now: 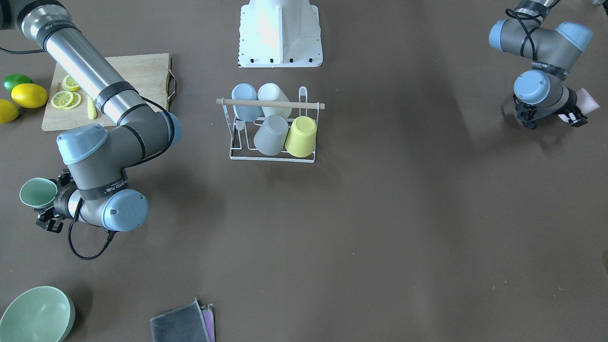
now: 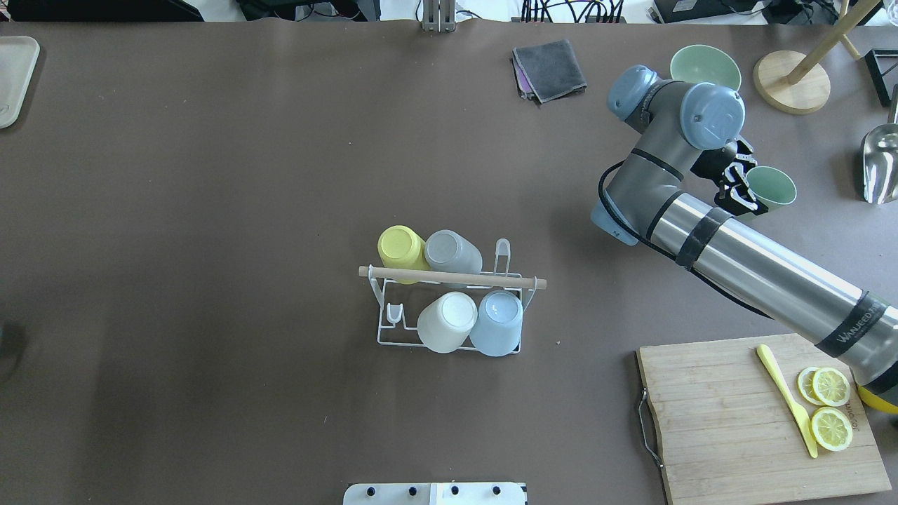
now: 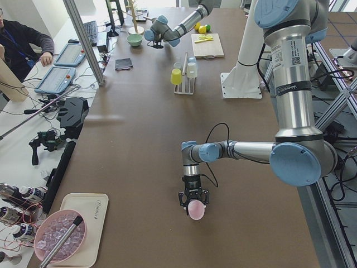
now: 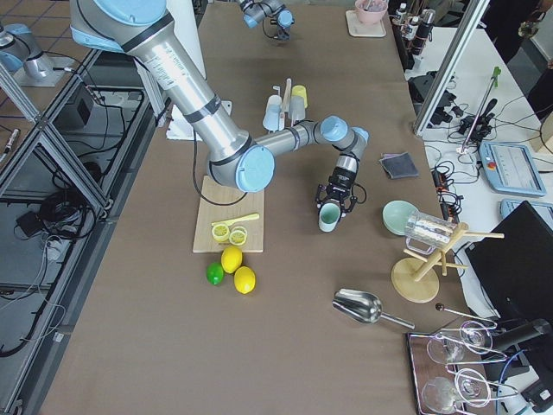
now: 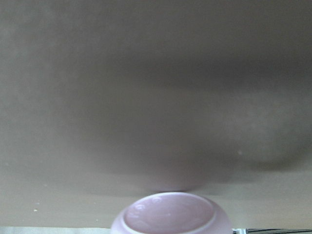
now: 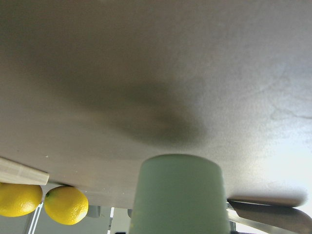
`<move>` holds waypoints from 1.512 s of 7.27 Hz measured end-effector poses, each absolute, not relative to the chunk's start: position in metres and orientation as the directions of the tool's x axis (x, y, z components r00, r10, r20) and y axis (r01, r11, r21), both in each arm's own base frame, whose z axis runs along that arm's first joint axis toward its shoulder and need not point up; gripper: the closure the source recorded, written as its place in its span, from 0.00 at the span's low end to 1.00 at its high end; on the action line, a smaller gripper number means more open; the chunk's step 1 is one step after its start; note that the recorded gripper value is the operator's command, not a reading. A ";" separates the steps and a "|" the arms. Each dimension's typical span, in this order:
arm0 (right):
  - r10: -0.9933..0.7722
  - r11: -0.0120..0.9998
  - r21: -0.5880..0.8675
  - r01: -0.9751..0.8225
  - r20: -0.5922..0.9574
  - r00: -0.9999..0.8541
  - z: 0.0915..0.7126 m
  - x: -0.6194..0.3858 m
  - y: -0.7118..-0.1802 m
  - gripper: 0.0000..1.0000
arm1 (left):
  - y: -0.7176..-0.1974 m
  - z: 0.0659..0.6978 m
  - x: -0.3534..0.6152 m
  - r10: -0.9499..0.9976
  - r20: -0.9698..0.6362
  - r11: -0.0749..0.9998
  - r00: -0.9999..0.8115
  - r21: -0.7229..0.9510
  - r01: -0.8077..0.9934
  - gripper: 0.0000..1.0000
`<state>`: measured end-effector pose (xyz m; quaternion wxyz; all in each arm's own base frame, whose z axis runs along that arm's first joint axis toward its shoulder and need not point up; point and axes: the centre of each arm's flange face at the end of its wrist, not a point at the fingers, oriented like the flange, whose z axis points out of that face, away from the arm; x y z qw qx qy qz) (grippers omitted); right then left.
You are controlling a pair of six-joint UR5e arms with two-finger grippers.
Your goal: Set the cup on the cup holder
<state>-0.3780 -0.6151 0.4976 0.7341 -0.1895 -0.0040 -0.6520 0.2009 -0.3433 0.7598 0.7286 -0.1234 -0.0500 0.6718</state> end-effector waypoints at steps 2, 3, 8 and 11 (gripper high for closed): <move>-0.960 0.146 -0.184 0.972 0.210 0.184 0.469 -0.353 -0.625 0.62 | -0.345 0.753 0.200 0.992 -0.087 0.070 0.093 -0.237 -0.969 0.40; -0.959 0.181 -0.129 0.975 0.199 0.204 0.459 -0.342 -0.632 0.62 | -0.345 0.747 0.198 0.993 -0.084 0.065 0.086 -0.226 -0.972 0.40; -0.886 0.437 0.197 0.878 0.263 0.382 0.403 -0.312 -0.650 0.62 | -0.367 0.703 0.175 0.990 -0.040 0.130 0.139 -0.163 -0.978 0.40; -0.808 0.588 0.509 0.628 0.391 0.440 0.376 -0.303 -0.644 0.62 | -0.407 0.644 0.154 0.970 0.034 0.243 0.241 -0.068 -0.968 0.39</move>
